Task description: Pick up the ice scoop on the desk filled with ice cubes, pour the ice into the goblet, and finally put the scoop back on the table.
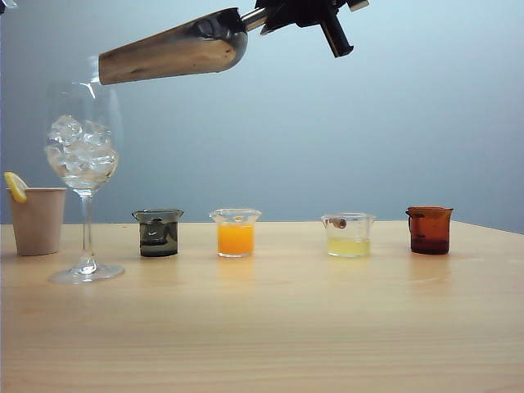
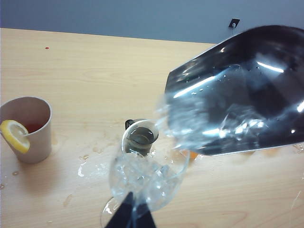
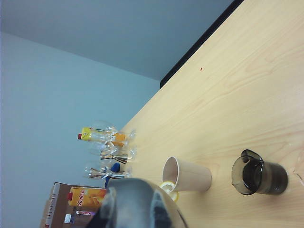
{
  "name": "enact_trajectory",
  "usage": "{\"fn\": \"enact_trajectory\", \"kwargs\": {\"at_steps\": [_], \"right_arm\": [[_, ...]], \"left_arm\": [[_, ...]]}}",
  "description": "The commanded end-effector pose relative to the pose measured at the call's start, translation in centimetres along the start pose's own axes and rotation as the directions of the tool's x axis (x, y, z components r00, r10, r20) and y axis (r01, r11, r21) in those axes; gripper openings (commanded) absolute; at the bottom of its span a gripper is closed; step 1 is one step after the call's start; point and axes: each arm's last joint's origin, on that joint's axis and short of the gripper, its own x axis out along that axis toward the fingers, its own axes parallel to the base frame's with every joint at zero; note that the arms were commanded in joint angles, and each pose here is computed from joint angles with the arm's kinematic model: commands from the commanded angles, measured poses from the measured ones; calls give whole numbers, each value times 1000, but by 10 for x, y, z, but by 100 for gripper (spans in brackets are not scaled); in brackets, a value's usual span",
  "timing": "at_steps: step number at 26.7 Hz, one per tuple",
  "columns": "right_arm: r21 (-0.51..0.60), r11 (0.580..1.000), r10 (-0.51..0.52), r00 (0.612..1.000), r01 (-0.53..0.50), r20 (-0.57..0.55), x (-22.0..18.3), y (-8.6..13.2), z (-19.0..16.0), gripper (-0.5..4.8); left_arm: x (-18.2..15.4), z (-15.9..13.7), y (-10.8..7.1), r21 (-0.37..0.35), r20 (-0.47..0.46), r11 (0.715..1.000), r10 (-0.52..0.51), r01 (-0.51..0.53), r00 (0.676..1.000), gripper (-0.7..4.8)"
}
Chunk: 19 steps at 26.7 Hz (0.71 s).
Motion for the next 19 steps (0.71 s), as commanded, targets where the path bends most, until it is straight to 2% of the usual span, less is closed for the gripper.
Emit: {"fn": "enact_trajectory", "kwargs": {"at_steps": [1,19], "right_arm": [[-9,999,44,999,-44,20,-3,8,3,-5],[14,998,67,998,-68,21,-13,13,12,-5]], "left_arm": [[-1,2,0,8,17,1000,-4,4,1000,-5],[-1,2,0,8,17,1000,-4,4,1000,-5]]}}
